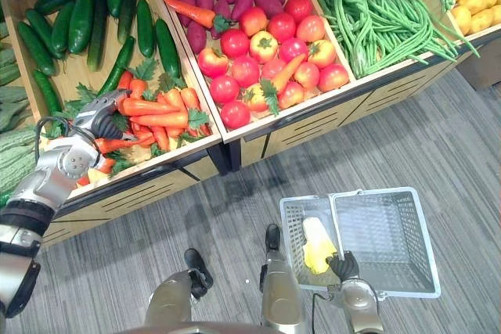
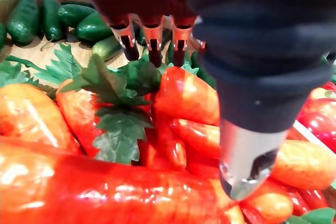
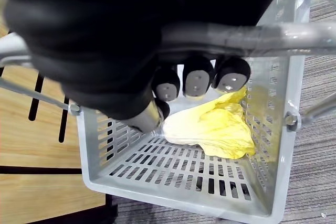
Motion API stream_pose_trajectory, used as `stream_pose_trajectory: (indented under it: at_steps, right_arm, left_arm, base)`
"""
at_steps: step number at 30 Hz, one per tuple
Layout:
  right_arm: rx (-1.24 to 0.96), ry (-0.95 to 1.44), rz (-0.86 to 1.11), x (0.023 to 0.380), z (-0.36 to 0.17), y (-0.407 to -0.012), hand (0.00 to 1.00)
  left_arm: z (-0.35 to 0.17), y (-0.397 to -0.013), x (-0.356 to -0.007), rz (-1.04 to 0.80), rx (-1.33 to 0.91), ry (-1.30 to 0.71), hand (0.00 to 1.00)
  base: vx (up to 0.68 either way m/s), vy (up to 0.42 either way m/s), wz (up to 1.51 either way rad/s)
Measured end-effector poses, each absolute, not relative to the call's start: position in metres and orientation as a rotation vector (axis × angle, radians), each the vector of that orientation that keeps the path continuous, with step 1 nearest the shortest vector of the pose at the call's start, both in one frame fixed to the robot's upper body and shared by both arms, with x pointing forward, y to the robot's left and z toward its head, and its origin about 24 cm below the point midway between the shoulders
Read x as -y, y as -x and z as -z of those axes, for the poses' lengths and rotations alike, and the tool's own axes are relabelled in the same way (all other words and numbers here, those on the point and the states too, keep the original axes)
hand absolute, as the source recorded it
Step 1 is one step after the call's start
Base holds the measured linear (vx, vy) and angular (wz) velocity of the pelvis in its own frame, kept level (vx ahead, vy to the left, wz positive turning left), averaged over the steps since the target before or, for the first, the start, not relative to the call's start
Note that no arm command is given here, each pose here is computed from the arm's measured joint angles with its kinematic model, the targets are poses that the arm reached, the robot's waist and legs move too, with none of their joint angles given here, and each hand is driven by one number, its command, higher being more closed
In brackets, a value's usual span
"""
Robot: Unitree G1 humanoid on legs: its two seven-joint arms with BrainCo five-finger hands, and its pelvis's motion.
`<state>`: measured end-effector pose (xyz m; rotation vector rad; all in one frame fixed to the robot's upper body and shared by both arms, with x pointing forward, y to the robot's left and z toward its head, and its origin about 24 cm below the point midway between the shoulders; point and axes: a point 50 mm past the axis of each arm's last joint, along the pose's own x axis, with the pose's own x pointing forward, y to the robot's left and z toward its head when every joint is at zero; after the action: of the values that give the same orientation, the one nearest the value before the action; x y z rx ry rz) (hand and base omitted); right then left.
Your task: Pick vegetable in the basket
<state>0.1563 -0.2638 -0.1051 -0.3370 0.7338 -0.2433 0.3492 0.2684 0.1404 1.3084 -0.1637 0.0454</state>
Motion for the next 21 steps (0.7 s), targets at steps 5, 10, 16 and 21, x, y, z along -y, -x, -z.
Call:
stream_pose_trajectory:
  at_steps: [5,10,16,21]
  right_arm:
    - [-0.687,0.34,0.245,0.262,0.098,-0.168,1.0]
    - [-0.642,0.345,0.249,0.262,0.091,-0.182,1.0]
    - [-0.627,0.343,0.252,0.264,0.089,-0.183,1.0]
    - [-0.621,0.337,0.251,0.263,0.089,-0.183,1.0]
  left_arm:
    - [-0.145,-0.353,-0.262,-0.054,0.192,-1.295,1.0]
    - [-0.166,-0.361,-0.26,-0.144,0.262,-1.301,1.0]
    - [-0.182,-0.365,-0.262,-0.204,0.286,-1.289,1.0]
    - [-0.182,-0.365,-0.265,-0.241,0.299,-1.281,1.0]
  base:
    - [-0.04,-0.03,-0.06]
    - [-0.06,-0.041,-0.1]
    - [-0.01,-0.035,-0.04]
    - [-0.01,-0.019,0.01]
